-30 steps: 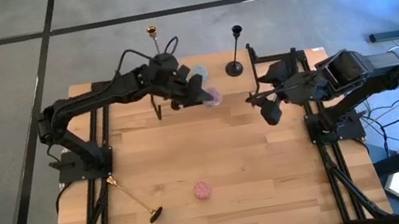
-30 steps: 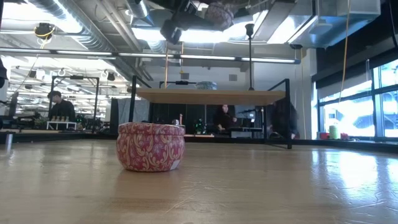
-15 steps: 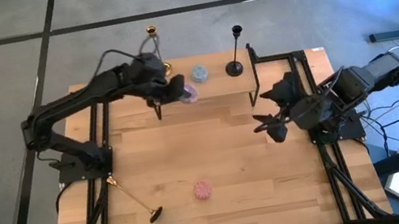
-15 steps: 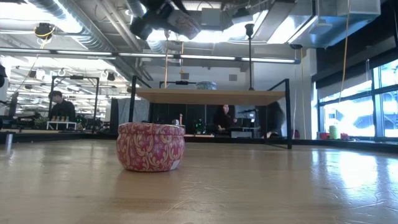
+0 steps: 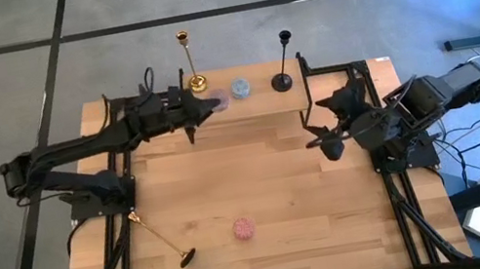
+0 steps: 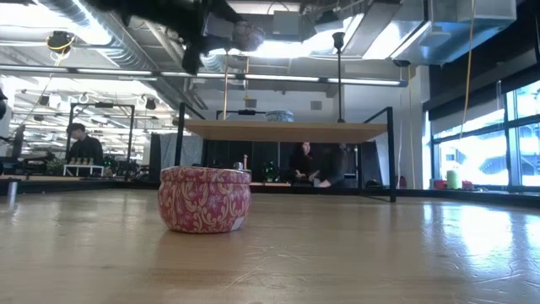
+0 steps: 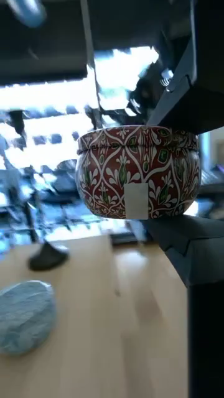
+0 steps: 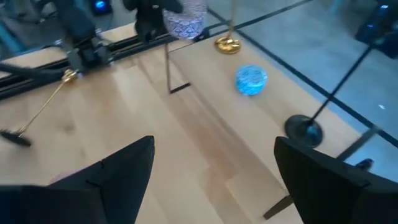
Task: Pick & Place candle stick holders
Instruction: Put the red scented candle on the shelf
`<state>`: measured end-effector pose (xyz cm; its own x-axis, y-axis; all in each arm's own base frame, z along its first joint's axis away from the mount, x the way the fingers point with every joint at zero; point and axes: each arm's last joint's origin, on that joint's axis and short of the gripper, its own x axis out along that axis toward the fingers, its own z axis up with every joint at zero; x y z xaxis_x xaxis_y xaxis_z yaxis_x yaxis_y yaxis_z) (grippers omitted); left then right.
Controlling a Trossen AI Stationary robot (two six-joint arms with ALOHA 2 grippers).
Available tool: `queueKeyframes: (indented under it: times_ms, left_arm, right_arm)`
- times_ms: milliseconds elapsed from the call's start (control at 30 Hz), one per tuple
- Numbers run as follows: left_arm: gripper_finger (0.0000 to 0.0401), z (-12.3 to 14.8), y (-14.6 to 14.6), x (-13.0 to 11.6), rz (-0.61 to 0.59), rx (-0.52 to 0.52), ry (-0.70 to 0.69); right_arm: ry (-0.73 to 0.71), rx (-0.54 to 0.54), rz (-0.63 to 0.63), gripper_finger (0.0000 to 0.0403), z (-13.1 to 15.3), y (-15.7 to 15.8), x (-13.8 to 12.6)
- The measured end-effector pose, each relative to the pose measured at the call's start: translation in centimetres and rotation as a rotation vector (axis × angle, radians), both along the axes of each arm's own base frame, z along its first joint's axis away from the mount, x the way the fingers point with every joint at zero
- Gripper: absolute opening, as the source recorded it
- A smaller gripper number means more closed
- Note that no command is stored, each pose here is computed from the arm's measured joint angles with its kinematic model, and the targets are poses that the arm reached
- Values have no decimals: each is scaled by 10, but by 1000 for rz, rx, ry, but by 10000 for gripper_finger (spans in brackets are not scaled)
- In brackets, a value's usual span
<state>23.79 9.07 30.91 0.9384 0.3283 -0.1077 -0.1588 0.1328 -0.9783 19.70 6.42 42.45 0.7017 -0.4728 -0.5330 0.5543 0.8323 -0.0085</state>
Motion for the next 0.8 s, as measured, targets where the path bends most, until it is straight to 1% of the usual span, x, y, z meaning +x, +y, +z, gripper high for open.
queueKeyframes:
  times_ms: [67,100,200,267,300,333,433,467,500,567,600,633,667,733,800]
  left_arm:
    - [169,-10,4,-3,32,-4,-22]
    - [169,-15,7,-5,40,-11,-12]
    - [168,-19,16,-8,20,-15,20]
    - [168,-19,21,-11,2,-18,19]
    - [168,-19,23,-12,0,-20,17]
    - [168,-19,26,-14,1,-31,15]
    - [168,-20,33,-18,-8,-89,1]
    - [168,-20,35,-19,-11,-98,-2]
    - [168,-20,36,-19,-14,-102,1]
    - [168,-23,37,-21,3,-147,22]
    - [168,-26,36,-21,35,-184,33]
    - [168,-27,34,-21,76,-217,37]
    - [168,-27,31,-20,126,-234,29]
    - [168,-24,24,-15,207,-235,-8]
    - [168,-24,17,-12,263,-235,-14]
  right_arm:
    - [-12,2,-36,332,0,-4,1]
    - [-21,7,-54,332,1,-7,2]
    - [-56,38,-92,332,2,-15,9]
    - [-83,90,-93,332,4,-21,14]
    - [-98,123,-75,332,5,-24,18]
    - [-111,167,-28,332,5,-26,23]
    - [-168,344,207,332,1,-31,42]
    - [-189,393,241,332,-3,-32,49]
    - [-202,434,240,332,-9,-33,56]
    - [-187,501,175,332,-28,-34,66]
    - [-187,531,125,332,-37,-35,72]
    - [-219,564,85,332,-42,-37,76]
    - [-260,587,60,332,-43,-39,79]
    - [-353,607,13,332,-39,-43,82]
    - [-395,594,-19,332,-36,-44,83]
